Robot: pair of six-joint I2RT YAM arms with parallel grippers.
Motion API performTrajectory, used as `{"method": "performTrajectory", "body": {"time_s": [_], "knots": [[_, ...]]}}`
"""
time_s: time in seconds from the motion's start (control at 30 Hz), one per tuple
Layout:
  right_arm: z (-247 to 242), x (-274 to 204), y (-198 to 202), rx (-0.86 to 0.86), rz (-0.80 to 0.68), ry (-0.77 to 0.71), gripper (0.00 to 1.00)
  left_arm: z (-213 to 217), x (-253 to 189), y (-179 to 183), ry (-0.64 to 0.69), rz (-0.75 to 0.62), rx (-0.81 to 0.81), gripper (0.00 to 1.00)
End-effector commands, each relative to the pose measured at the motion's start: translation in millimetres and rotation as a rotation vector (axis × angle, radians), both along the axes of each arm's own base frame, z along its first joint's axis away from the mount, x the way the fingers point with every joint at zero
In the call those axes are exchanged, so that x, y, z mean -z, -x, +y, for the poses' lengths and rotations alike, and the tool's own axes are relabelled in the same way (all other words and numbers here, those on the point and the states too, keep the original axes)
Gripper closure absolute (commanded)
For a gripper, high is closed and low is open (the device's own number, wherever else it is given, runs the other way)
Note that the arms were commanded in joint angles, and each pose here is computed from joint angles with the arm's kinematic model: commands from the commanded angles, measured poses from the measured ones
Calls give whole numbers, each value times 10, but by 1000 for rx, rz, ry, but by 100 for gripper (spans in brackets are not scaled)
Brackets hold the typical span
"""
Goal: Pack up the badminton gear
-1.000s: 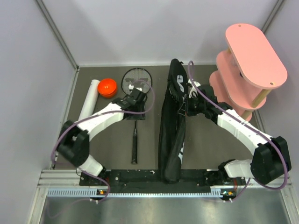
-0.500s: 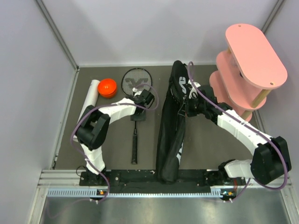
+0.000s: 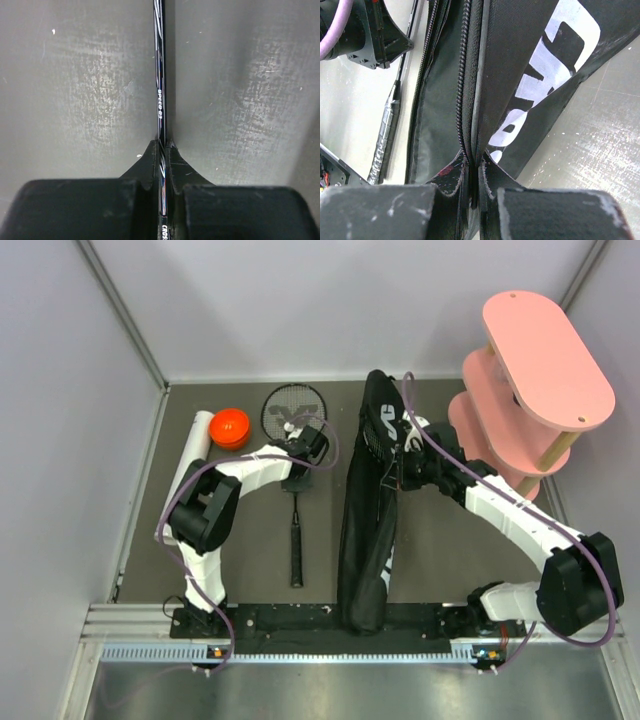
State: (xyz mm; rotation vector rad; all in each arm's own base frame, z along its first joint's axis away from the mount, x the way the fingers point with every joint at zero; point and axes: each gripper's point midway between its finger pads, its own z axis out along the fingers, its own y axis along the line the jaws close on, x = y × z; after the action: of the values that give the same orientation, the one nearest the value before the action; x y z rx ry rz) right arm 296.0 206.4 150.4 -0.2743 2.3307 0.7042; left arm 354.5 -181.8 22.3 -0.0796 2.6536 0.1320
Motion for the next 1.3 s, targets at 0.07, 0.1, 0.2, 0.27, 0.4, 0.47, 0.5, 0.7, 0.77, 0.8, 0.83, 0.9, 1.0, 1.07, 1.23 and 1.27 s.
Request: {"method": "performTrajectory", "body": {"time_s": [0.07,0.1,0.2,0.27,0.4,0.47,0.5,0.7,0.77,0.8,0.83,0.9,1.0,1.07,1.23,1.27], "knots": [[23,-245,-167,48,-71,-62,100,-153,-289,-46,26,-97,95,100],[17,-249,-179,62,-67,-63,100,-126,-335,6,22,-114,96,100],[-49,-220,-267,131,-57,-51,100,-108,-666,89,65,-198,89,100],[-78,-214,-343,165,-48,-51,100,-91,-904,138,95,-256,89,100],[-120,-164,-515,209,-30,-37,100,-64,-1104,324,119,-294,117,100],[-112,-214,-622,217,-38,-36,100,-58,-1233,393,121,-322,146,100],[-115,-157,-674,224,-25,-21,100,-90,-1240,466,119,-316,175,100],[30,-136,-984,233,17,-25,100,-171,-1450,764,27,-379,302,100],[79,-202,-1078,236,15,-45,100,-177,-1441,841,-7,-377,331,100],[94,-158,-1113,237,30,-48,100,-212,-1435,897,-13,-376,350,100],[104,-161,-1141,240,35,-57,100,-189,-1413,923,-33,-371,353,100],[131,-225,-1193,235,30,-74,100,-198,-1359,999,-54,-358,372,100],[165,-266,-1244,223,24,-87,100,-175,-1285,1088,-101,-338,393,100],[181,-278,-1245,204,20,-84,100,-137,-1239,1129,-129,-321,395,100],[236,-341,-1214,121,-10,-86,100,-220,-1148,1246,-167,-291,467,100],[252,-366,-1209,107,-17,-90,100,-245,-1131,1265,-172,-286,486,100]]}}
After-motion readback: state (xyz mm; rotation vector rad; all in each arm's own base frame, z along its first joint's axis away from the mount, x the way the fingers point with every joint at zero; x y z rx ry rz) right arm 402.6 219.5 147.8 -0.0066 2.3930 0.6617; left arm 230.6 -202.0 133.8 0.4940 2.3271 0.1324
